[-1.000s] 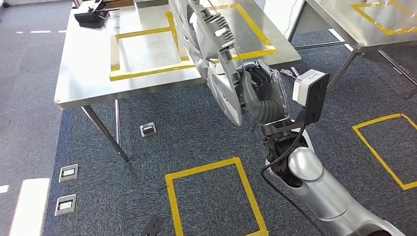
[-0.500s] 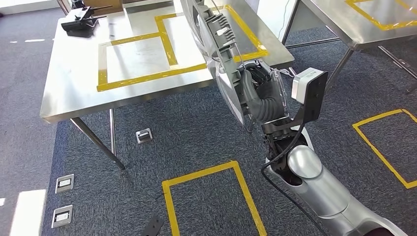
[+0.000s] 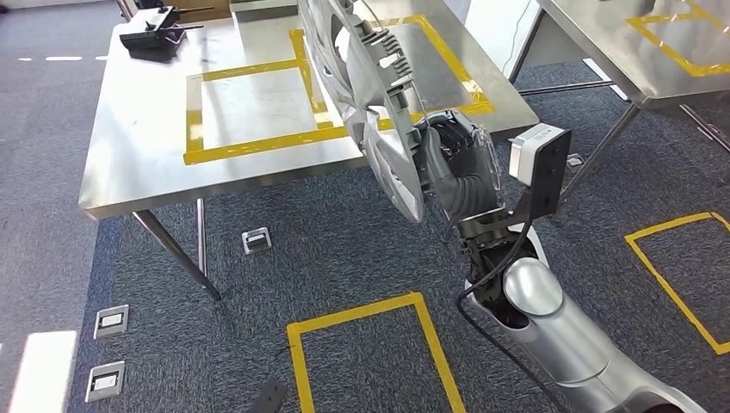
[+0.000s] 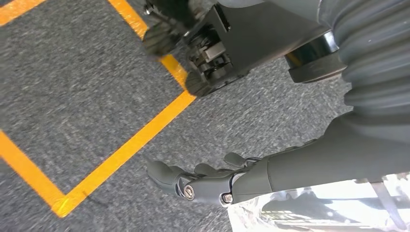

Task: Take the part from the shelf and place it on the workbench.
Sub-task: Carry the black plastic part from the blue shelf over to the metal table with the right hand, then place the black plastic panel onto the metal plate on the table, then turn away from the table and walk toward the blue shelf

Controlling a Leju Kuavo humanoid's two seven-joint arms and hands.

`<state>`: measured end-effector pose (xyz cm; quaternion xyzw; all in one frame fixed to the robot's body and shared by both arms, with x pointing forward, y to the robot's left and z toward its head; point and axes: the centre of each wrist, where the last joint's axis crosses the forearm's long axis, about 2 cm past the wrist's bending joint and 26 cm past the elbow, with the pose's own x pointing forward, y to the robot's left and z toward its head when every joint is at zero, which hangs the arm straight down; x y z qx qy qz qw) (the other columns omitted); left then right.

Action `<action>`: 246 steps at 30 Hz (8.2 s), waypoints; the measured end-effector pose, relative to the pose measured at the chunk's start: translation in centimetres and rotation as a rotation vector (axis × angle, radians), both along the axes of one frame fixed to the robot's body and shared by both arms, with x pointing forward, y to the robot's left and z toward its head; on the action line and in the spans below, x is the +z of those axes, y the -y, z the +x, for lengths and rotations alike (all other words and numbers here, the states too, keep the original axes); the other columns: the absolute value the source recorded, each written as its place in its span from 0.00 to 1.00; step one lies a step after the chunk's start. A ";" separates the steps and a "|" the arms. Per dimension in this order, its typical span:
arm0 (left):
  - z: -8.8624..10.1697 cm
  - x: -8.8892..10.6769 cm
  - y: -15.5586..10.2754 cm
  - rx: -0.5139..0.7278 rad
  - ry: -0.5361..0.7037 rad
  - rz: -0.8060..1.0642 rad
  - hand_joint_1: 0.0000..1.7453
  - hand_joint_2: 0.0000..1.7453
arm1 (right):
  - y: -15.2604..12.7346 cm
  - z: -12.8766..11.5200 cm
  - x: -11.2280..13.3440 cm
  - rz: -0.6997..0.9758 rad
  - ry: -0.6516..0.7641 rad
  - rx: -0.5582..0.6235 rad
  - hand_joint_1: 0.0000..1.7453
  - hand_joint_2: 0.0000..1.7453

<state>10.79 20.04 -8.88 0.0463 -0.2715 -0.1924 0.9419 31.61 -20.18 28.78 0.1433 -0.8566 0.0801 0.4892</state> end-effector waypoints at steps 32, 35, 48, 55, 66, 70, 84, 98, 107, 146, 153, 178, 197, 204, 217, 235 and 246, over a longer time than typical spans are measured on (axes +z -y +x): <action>-0.1 0.0 0.0 -0.007 0.003 -0.004 0.00 1.00 | 0.3 0.2 -0.4 -0.005 -0.011 -0.015 1.00 1.00; -0.1 0.0 0.0 -0.009 0.004 -0.005 0.00 1.00 | 0.3 0.3 -0.4 -0.005 -0.008 -0.016 1.00 1.00; -0.1 -0.1 -0.1 -0.009 0.003 -0.002 0.00 1.00 | 0.4 0.2 -1.0 -0.008 -0.025 -0.020 1.00 1.00; 0.1 0.0 -0.2 -0.009 0.008 0.001 0.00 1.00 | 0.4 0.2 -0.9 -0.005 -0.019 -0.020 1.00 1.00; 0.0 0.0 -0.1 -0.010 0.005 -0.002 0.00 1.00 | 0.4 0.3 -0.8 -0.004 -0.017 -0.019 1.00 1.00; 0.2 0.0 -0.1 -0.010 0.009 0.000 0.00 1.00 | 0.3 0.3 -0.9 -0.003 -0.018 -0.020 1.00 1.00; -0.1 -0.1 -0.3 -0.015 0.015 0.000 0.00 1.00 | 0.3 0.2 -1.1 -0.026 -0.015 -0.042 1.00 1.00; -0.1 -0.1 -0.2 -0.015 0.015 -0.007 0.00 1.00 | 0.3 0.2 -1.1 -0.037 -0.017 -0.050 1.00 1.00; -0.1 -0.1 -0.2 -0.009 0.010 -0.013 0.00 1.00 | 0.3 0.2 -1.2 -0.039 -0.019 -0.051 1.00 1.00; 0.0 0.2 0.9 -0.114 0.173 -0.022 0.00 1.00 | -2.2 2.0 -0.9 -0.856 0.111 -0.342 1.00 1.00; -0.3 0.2 1.6 -0.120 0.166 -0.066 0.00 1.00 | -3.2 2.6 -2.4 -1.059 0.104 -0.329 1.00 1.00; -3.2 -0.2 2.6 -0.113 0.118 -0.149 0.00 1.00 | -4.7 4.0 -10.4 -1.444 -0.074 -0.196 1.00 1.00; -4.3 -0.3 2.9 -0.052 0.038 -0.135 0.00 1.00 | -5.2 7.4 -11.0 -1.492 -0.166 -0.493 1.00 1.00; -4.3 -0.4 2.8 -0.059 0.026 -0.117 0.00 1.00 | -5.2 7.7 -11.1 -1.487 -0.165 -0.489 0.00 0.00; -4.5 -0.4 2.8 -0.090 0.042 -0.104 0.00 0.00 | -5.1 7.8 -11.1 -1.463 -0.168 -0.427 0.00 0.00; -4.7 -0.5 2.5 -0.069 0.126 -0.065 0.00 0.00 | -3.6 4.3 -7.0 -0.829 -0.064 -0.336 0.00 0.00; -5.1 -0.7 1.9 0.010 0.160 -0.039 0.00 0.00 | -0.7 -3.4 -2.6 -0.368 0.170 -0.250 0.00 0.00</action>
